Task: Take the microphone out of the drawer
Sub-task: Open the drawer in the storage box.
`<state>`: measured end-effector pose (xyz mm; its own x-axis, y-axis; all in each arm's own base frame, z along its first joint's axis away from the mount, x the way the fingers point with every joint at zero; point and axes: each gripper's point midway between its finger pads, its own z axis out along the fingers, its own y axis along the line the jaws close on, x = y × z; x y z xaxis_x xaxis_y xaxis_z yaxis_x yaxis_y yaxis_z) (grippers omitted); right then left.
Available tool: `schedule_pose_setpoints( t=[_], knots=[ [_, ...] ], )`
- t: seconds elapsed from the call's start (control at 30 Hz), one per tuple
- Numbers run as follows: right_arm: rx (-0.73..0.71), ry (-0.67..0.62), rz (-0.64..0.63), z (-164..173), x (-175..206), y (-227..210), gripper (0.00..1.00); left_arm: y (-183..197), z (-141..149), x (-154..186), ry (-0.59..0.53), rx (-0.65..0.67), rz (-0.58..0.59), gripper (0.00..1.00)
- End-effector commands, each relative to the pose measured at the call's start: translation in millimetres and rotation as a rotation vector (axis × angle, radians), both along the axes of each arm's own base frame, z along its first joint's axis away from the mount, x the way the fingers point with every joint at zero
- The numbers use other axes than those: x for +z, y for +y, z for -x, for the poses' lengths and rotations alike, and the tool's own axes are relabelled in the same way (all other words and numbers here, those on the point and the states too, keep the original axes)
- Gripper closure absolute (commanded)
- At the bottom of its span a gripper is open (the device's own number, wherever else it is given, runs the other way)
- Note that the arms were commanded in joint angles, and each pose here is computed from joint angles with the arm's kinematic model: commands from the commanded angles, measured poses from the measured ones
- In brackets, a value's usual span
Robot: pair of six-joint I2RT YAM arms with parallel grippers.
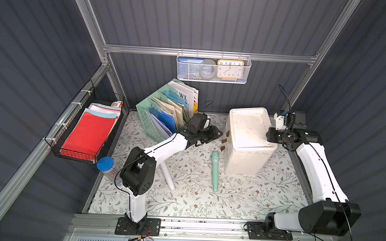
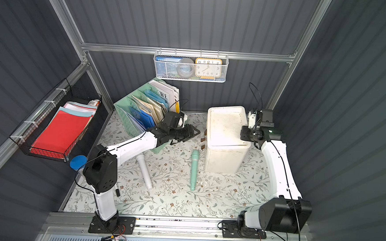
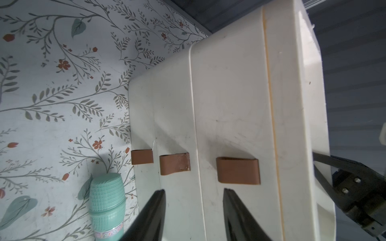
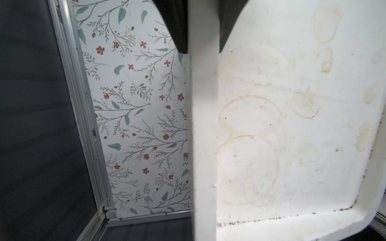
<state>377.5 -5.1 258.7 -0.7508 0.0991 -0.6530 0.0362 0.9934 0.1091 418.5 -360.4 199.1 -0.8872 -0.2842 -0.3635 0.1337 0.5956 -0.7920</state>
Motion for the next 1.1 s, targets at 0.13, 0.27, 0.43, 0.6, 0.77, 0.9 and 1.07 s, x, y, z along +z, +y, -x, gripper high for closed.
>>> schedule_pose_setpoints(
  t=[0.13,0.27,0.43,0.6,0.77,0.9,1.07],
  knots=[
    [0.055,0.201,-0.212,29,-40,39,0.94,-8,-7,-8,0.062,0.029,0.106,0.49],
    [0.053,0.198,-0.21,30,-40,39,0.94,-11,-13,-24,0.116,0.034,0.118,0.44],
    [0.051,0.194,-0.204,30,-39,38,0.94,-17,-10,-35,0.171,0.009,0.15,0.42],
    [0.053,0.198,-0.208,30,-40,39,0.94,-18,-10,-42,0.198,0.004,0.162,0.41],
    [0.051,0.199,-0.206,30,-41,38,0.94,-23,-9,-47,0.216,-0.013,0.186,0.42],
    [0.05,0.2,-0.204,30,-41,38,0.94,-27,-9,-52,0.237,-0.027,0.206,0.43],
    [0.05,0.2,-0.203,30,-41,37,0.94,-31,-8,-59,0.263,-0.039,0.217,0.44]
  ],
)
